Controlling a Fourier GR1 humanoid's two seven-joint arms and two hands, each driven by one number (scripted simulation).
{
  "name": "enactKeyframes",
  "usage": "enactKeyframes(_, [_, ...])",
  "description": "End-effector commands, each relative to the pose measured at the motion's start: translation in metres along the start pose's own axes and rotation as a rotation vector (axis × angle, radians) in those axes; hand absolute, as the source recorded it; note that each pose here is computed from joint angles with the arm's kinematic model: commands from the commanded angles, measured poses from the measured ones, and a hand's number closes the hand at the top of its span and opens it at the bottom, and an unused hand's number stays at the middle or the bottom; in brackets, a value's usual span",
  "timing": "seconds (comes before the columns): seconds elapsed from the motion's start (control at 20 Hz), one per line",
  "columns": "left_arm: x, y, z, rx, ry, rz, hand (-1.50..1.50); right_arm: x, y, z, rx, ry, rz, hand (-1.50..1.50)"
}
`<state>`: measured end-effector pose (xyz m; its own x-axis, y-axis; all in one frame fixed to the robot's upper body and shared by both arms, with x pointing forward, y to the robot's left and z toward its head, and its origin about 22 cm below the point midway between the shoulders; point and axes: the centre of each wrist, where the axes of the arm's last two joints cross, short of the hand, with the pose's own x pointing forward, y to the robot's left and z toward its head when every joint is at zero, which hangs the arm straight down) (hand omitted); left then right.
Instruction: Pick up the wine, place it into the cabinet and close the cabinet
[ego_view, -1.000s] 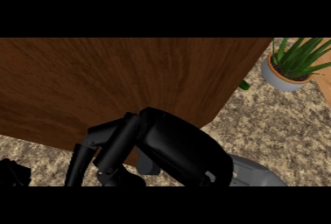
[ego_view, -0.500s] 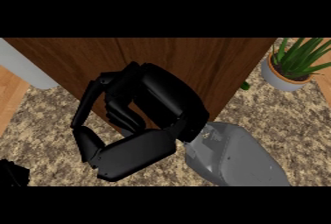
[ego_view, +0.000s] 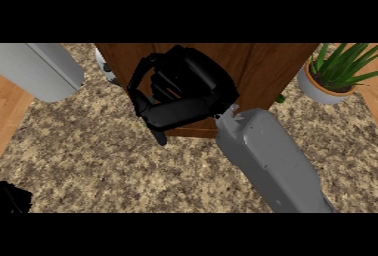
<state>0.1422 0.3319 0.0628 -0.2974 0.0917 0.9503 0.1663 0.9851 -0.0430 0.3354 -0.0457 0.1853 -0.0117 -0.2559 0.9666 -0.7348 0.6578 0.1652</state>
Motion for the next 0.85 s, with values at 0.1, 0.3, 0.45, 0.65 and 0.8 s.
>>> enactKeyframes(0.1, [0.008,-0.009,-0.002,-0.011,0.013,0.012,1.5,-0.023,-0.038,-0.01,-0.071,0.01,0.032,1.5])
enactKeyframes(0.3, [-0.007,-0.004,-0.01,0.0,-0.003,0.002,1.5,-0.01,-0.062,-0.008,-0.092,0.001,0.058,1.5])
enactKeyframes(0.45, [0.005,-0.002,-0.016,-0.016,-0.012,-0.015,1.5,-0.022,-0.08,-0.003,-0.105,-0.003,0.07,1.5])
enactKeyframes(0.65, [0.006,0.008,-0.014,-0.005,-0.001,-0.001,1.5,-0.011,-0.086,-0.004,-0.099,-0.015,0.071,1.5])
enactKeyframes(0.8, [0.004,-0.005,-0.014,-0.02,-0.01,0.002,1.5,-0.013,-0.084,-0.01,-0.092,0.0,0.077,1.5])
